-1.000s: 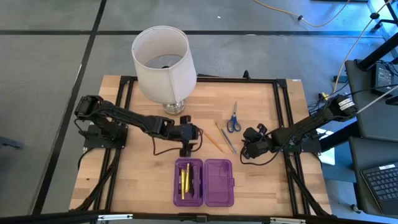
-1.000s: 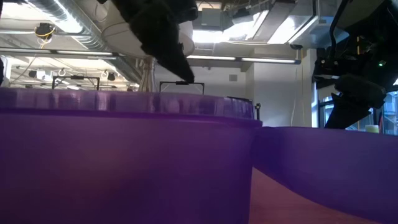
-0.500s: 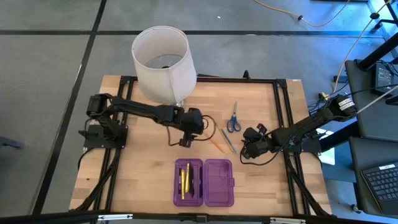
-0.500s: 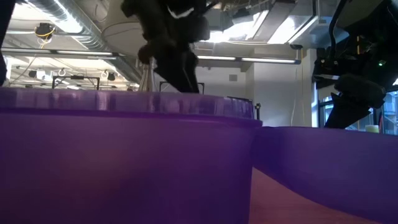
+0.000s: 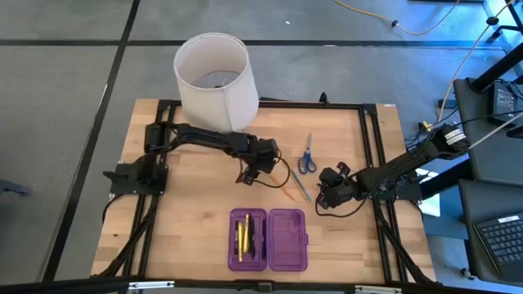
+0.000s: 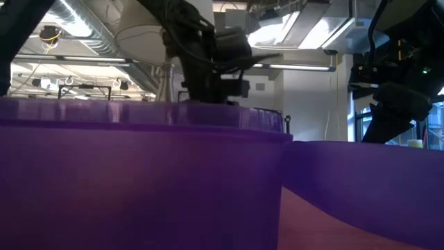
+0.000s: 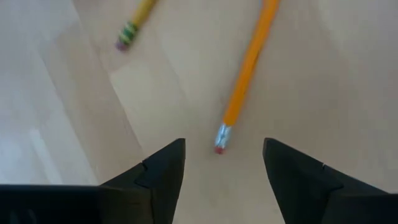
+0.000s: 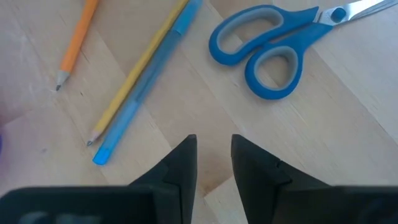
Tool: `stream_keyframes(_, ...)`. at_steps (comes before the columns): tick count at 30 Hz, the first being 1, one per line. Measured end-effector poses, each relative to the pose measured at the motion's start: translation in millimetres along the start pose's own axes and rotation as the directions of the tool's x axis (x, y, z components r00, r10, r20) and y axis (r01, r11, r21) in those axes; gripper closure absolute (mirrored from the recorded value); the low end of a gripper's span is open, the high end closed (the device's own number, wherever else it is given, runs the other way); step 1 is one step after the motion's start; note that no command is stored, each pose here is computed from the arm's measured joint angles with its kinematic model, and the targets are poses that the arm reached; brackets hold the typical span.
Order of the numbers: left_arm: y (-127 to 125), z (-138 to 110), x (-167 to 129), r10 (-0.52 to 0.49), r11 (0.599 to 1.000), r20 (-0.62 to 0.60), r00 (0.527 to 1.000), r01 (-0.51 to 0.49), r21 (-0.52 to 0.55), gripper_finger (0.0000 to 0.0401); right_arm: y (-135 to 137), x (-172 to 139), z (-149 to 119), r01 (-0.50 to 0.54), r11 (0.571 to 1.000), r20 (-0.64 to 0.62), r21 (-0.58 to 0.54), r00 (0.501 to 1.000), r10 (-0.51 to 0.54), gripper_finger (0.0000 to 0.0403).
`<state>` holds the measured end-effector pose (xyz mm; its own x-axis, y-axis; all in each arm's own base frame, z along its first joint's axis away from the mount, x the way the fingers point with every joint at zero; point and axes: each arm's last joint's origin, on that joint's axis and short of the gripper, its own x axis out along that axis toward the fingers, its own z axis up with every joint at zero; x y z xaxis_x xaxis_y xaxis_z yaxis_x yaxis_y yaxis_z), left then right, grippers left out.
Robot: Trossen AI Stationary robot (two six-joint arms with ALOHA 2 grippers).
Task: Pick & place school supplies into a supply box
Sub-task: Put the orange pencil into the violet supply box
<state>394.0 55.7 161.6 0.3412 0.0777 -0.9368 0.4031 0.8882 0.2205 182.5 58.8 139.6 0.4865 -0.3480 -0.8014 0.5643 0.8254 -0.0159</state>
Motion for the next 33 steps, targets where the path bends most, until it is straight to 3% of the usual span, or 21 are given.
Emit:
stream_keyframes(9, 8.9, -7.7, 6.4, -0.008, 1.000, -0.014, 1.000, 0.008, 0.004, 0.0228, 0.2, 0.0, 0.2, -0.001, 1.000, 0.002, -0.006, 1.000, 0.001, 0.0298)
stream_keyframes(14, 8.7, -7.7, 8.4, -0.062, 0.998, 0.022, 0.998, 0.062, 0.001, 0.0245, 0.4, 0.0, 0.3, -0.003, 1.000, 0.003, -0.017, 1.000, 0.003, 0.0298)
stream_keyframes(22, 3.3, -5.6, 25.6, -0.008, 1.000, -0.047, 0.999, 0.009, 0.028, 0.0263, 0.9, 0.0, 0.8, -0.007, 1.000, 0.007, -0.017, 1.000, 0.007, 0.0298)
stream_keyframes(33, 0.0, -8.6, 26.9, -0.059, 0.998, -0.060, 0.996, 0.061, 0.027, 0.0307, 1.0, 0.0, 0.8, -0.008, 1.000, 0.008, -0.018, 1.000, 0.008, 0.0298)
